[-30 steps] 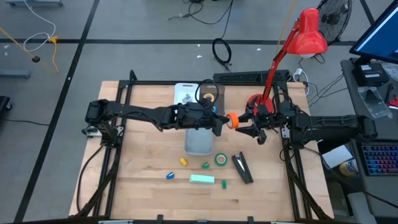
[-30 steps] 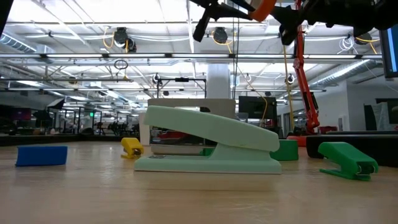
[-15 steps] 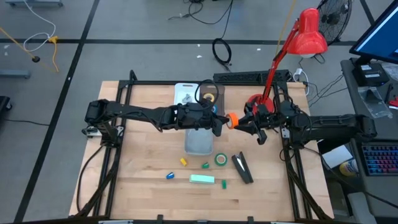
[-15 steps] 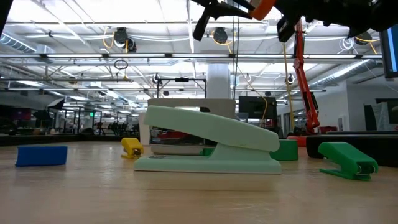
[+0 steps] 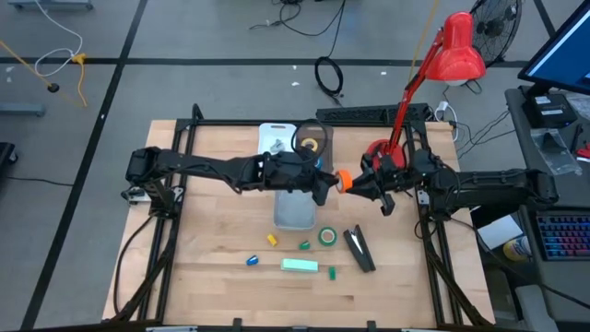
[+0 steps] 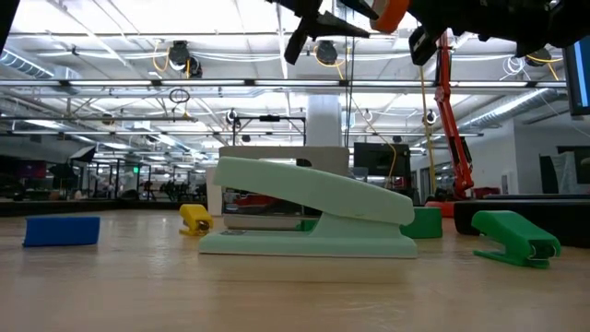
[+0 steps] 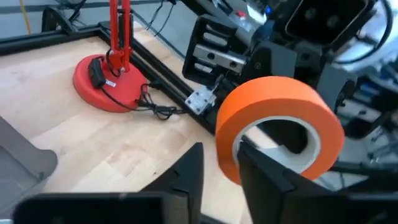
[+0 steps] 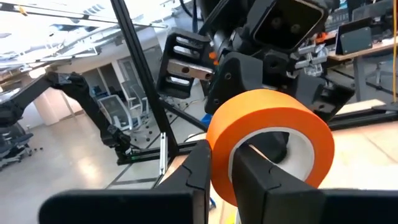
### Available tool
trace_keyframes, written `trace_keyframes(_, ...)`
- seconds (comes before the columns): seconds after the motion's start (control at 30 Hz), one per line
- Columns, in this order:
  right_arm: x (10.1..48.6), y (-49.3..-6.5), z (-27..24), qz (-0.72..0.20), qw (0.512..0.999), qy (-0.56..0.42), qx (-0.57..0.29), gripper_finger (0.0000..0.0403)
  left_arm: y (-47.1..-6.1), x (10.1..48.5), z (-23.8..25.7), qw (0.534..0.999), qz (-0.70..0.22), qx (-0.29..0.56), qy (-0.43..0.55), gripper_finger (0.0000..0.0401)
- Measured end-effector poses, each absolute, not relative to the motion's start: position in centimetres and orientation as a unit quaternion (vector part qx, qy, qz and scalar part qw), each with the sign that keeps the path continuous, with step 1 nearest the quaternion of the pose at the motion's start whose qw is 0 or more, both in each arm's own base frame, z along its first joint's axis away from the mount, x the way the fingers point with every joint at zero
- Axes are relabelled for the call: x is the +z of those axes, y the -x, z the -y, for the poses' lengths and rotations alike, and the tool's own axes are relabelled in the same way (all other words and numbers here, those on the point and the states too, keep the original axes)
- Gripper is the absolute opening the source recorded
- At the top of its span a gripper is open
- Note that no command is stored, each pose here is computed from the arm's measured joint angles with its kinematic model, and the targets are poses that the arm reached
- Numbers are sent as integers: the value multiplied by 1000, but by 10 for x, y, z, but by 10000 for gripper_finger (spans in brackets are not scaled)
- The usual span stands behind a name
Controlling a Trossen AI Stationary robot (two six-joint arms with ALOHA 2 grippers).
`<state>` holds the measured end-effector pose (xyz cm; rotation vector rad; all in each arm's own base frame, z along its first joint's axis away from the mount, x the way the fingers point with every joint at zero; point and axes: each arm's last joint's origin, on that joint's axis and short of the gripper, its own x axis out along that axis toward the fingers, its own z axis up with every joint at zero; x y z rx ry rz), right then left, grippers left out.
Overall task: Pick and place Stapler, Stapler remover, tape
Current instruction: Put the orange tape into the black bin
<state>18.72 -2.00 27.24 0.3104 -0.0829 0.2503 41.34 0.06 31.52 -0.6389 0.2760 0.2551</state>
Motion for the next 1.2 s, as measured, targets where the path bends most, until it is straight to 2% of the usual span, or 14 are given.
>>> trace_keyframes(0.13,271,-187,20,35,980,-155,120,32,-403,312,-3,928,-196,125,292,143)
trace_keyframes(0.27,272,-186,23,37,981,-154,113,32,-385,309,-8,903,-268,166,292,161)
trace_keyframes(0.57,269,-192,39,20,986,-149,68,32,-339,312,-7,858,-382,269,212,165)
trace_keyframes(0.77,272,-218,57,-31,991,-123,29,32,-320,308,-21,817,-420,358,167,165)
trace_keyframes(0.87,275,-237,71,-51,992,-111,-4,32,-310,301,-30,810,-436,360,153,166)
trace_keyframes(1.2,271,-293,117,-140,983,-87,-82,32,-263,269,-59,864,-368,271,211,166)
